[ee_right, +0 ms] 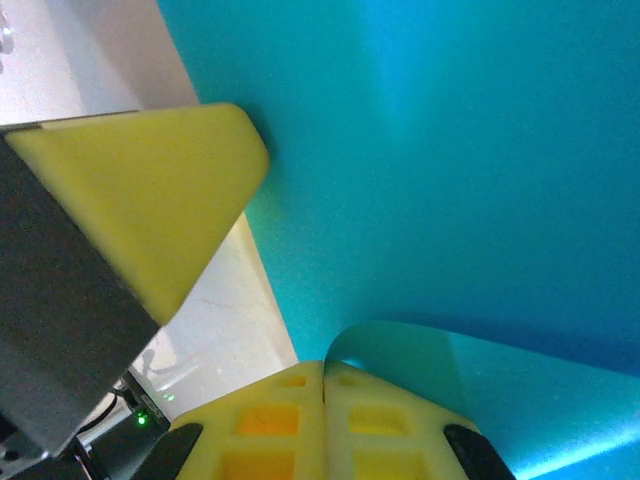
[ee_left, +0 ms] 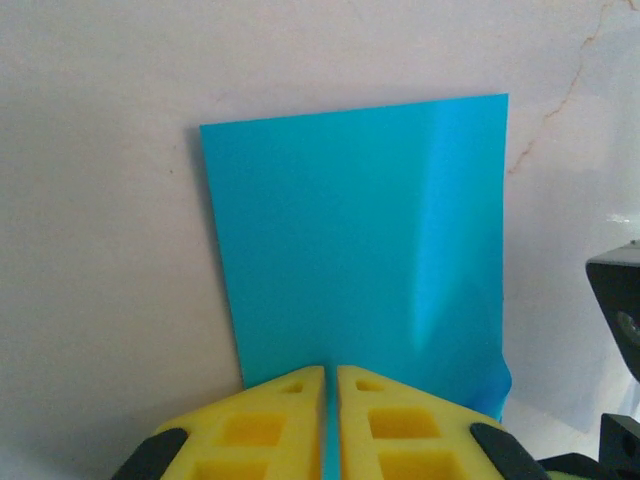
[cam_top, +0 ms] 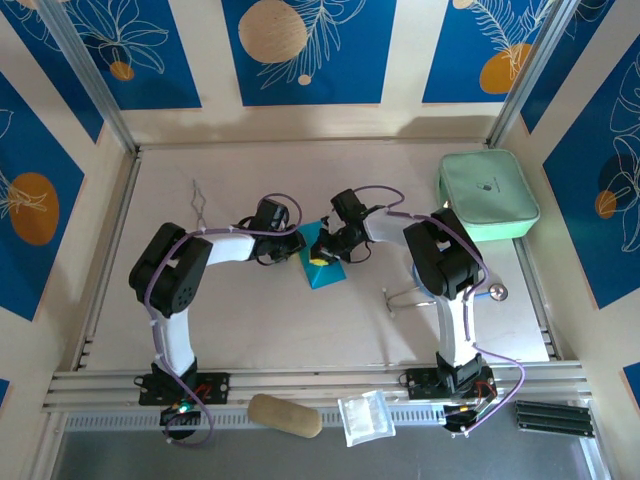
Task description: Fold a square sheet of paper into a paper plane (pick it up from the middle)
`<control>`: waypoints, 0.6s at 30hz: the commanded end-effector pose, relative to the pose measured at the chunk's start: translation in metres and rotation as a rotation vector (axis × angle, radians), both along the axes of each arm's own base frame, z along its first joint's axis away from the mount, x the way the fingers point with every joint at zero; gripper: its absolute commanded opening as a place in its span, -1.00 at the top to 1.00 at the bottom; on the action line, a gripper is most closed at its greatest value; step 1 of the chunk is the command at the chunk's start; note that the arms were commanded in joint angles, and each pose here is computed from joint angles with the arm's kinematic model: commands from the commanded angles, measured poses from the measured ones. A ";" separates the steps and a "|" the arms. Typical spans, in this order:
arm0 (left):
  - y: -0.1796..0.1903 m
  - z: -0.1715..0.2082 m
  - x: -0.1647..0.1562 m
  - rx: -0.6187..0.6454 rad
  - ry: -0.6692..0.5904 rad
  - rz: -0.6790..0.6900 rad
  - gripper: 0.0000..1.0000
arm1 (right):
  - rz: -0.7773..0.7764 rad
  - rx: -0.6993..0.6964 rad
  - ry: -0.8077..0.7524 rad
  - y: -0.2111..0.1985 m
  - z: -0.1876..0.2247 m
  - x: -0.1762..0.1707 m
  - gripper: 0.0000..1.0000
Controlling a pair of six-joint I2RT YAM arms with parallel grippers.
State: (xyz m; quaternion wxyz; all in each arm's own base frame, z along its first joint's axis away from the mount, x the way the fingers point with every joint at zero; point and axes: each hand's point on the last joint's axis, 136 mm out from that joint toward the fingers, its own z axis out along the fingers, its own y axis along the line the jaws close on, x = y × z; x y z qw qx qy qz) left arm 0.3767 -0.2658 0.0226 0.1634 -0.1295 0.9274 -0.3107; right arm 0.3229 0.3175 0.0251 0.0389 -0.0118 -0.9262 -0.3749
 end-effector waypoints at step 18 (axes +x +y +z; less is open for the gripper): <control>0.003 -0.020 -0.010 0.014 0.068 -0.018 0.74 | 0.019 -0.040 -0.016 -0.002 -0.008 0.001 1.00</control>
